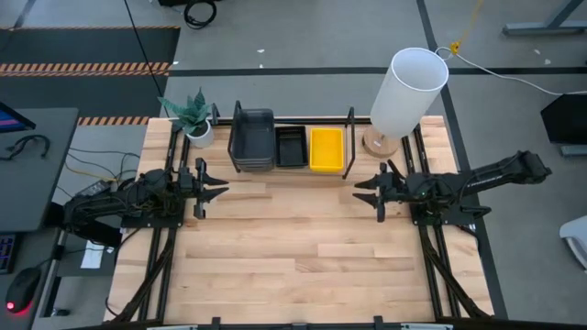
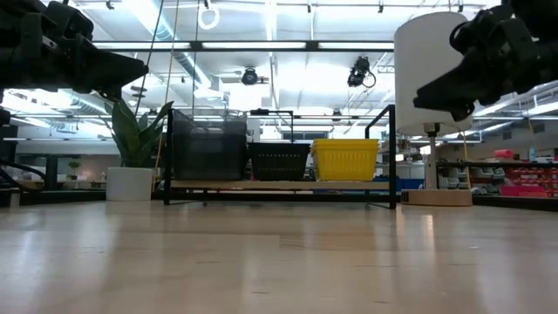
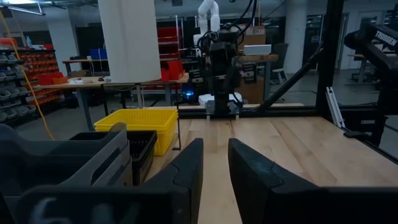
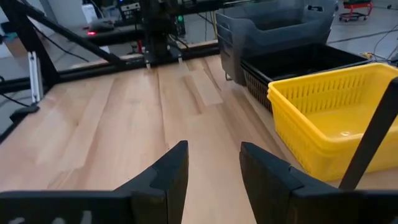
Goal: Stack baskets on shelf by color
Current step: Return to Home Position
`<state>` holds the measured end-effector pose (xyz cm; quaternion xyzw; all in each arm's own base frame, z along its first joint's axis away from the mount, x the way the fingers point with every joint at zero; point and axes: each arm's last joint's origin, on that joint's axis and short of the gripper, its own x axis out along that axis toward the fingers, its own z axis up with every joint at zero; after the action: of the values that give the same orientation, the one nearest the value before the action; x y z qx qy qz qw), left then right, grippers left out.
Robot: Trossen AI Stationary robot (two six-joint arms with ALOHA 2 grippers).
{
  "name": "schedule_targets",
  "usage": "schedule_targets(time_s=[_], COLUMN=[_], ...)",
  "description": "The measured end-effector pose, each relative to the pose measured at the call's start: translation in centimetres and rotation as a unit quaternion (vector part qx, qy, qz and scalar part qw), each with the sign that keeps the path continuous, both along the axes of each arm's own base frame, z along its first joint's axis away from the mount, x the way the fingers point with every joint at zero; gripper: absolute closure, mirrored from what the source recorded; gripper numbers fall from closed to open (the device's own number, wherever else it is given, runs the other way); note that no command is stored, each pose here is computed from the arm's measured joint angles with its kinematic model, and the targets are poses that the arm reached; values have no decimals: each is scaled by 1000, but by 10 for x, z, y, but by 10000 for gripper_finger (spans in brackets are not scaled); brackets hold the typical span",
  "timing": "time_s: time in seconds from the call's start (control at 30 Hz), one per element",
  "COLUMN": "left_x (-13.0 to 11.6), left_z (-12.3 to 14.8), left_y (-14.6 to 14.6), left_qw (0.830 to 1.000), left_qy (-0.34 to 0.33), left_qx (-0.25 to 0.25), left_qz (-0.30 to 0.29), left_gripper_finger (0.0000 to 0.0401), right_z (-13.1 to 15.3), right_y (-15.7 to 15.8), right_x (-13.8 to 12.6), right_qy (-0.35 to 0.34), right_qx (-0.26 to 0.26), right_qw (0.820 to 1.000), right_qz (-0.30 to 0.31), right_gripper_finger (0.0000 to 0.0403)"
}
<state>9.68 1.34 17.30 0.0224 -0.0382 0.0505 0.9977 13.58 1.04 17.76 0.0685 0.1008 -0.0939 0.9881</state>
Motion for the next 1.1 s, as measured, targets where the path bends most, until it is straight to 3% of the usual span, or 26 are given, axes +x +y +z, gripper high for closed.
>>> schedule_targets(time_s=[0.33,0.63,0.83,1.1], left_x=[0,0,0,0], left_z=[0,0,0,0], left_y=[0,0,0,0], left_qw=[1000,1000,1000,1000], left_qy=[0,0,0,0], left_qx=[0,0,0,0], left_qz=[0,0,0,0], left_gripper_finger=[312,321,315,315], right_z=[-25,-29,-29,-29], right_y=[-1,-1,-1,-1], right_x=[-6,-7,-7,-7], right_qy=[-24,-32,-18,-18], right_qx=[5,73,13,13], right_qw=[1000,997,1000,1000], right_qz=[1,-14,-3,-3], right_gripper_finger=[254,254,254,254])
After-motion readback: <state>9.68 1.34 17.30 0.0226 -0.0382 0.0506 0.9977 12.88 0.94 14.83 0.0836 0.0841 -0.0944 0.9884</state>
